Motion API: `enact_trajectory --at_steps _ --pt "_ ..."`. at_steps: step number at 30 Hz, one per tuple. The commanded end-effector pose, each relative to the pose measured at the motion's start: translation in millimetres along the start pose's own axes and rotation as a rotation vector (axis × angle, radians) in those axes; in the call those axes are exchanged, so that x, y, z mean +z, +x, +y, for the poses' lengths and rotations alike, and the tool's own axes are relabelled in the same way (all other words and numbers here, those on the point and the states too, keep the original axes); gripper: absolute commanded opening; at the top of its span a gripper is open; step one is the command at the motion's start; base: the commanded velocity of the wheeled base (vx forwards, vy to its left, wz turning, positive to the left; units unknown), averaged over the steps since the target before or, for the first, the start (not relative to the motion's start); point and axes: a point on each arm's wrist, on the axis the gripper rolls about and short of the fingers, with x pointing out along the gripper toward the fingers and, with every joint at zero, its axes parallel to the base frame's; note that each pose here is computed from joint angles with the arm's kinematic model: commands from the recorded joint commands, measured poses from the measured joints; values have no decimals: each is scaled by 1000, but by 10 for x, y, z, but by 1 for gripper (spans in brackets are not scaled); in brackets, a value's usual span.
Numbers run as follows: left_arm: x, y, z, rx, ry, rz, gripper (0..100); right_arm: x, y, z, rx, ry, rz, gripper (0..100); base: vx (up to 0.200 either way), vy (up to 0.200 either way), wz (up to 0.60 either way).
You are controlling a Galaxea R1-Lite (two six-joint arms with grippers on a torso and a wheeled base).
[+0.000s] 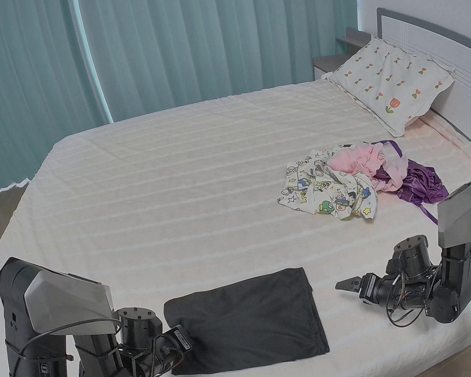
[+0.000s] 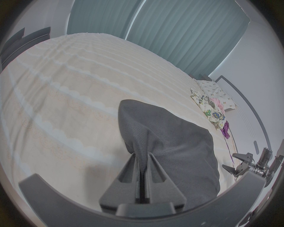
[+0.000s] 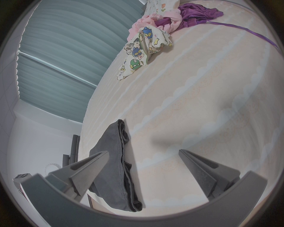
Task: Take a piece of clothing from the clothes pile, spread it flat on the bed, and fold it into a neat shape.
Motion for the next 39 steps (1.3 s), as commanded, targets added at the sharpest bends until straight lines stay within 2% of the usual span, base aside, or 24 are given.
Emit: enact_trajectory --at_steps 1,39 --pt "4 -8 13 4 -4 0 0 0 -1 1 0 0 0 100 0 200 0" --pt "50 -81 257 86 -57 6 0 0 3 -1 0 0 0 100 0 195 0"
